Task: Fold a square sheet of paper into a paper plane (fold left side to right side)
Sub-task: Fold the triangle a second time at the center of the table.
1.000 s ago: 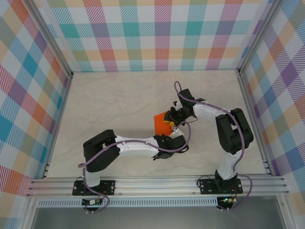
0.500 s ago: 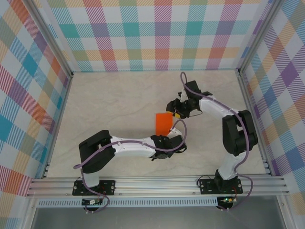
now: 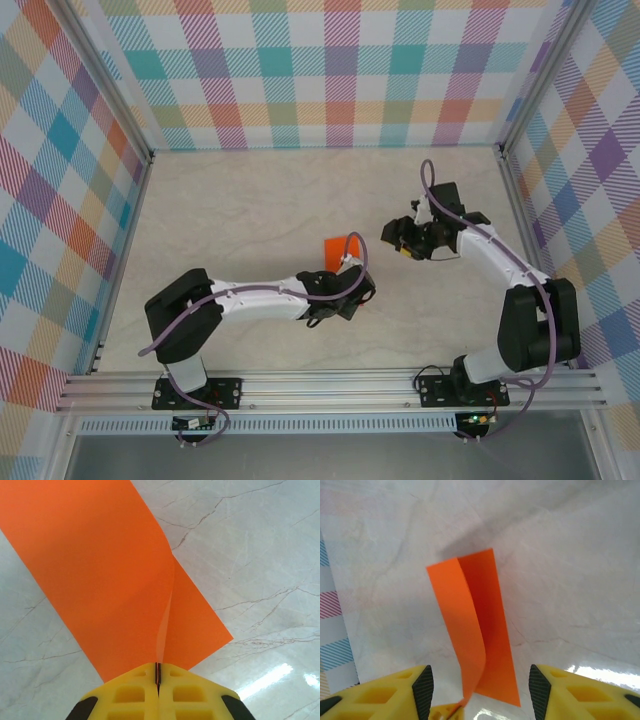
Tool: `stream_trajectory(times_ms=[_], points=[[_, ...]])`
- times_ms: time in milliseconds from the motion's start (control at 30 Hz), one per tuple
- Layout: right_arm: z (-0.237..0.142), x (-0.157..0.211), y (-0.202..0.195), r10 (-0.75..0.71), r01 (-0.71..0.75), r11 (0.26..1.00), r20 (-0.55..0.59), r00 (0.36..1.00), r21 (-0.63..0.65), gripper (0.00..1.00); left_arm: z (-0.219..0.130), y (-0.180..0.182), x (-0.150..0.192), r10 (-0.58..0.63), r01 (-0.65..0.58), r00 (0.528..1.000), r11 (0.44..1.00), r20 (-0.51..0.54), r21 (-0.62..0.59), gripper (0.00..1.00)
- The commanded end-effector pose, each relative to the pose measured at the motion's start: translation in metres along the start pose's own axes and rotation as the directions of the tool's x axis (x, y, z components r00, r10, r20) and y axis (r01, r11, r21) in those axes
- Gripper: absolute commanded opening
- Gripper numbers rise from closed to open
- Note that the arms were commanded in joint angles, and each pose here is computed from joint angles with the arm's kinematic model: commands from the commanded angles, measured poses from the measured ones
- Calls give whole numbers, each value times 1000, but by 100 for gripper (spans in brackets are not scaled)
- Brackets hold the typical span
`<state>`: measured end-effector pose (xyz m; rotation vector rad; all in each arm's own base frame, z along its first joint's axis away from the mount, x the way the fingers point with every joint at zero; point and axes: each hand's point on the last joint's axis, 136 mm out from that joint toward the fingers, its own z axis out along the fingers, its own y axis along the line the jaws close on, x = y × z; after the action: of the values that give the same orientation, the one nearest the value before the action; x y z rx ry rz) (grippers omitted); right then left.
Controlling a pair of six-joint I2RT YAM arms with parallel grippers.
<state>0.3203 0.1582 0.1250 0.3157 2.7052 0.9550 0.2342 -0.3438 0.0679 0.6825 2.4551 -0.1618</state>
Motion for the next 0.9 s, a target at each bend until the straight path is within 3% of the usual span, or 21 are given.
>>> stream_trajectory(times_ms=[0, 167, 367, 600, 867], points=[[3, 14, 1, -21, 20, 998, -6, 1000, -60, 49, -10, -5, -9, -81, 80, 997, 991, 7, 104, 1], [31, 50, -7, 6, -16, 994, -92, 996, -111, 33, -8, 1, -9, -139, 140, 990, 978, -20, 158, 0], [73, 91, 0, -39, 23, 997, -210, 977, -77, 22, -9, 19, -9, -191, 191, 981, 968, -20, 162, 0], [102, 114, -10, -31, 41, 999, -272, 962, 29, 18, -5, 34, -4, -222, 227, 974, 962, -50, 154, 0], [102, 122, -36, -13, 58, 987, -285, 958, 149, 17, 5, 46, 0, -238, 245, 969, 960, -70, 134, 0]])
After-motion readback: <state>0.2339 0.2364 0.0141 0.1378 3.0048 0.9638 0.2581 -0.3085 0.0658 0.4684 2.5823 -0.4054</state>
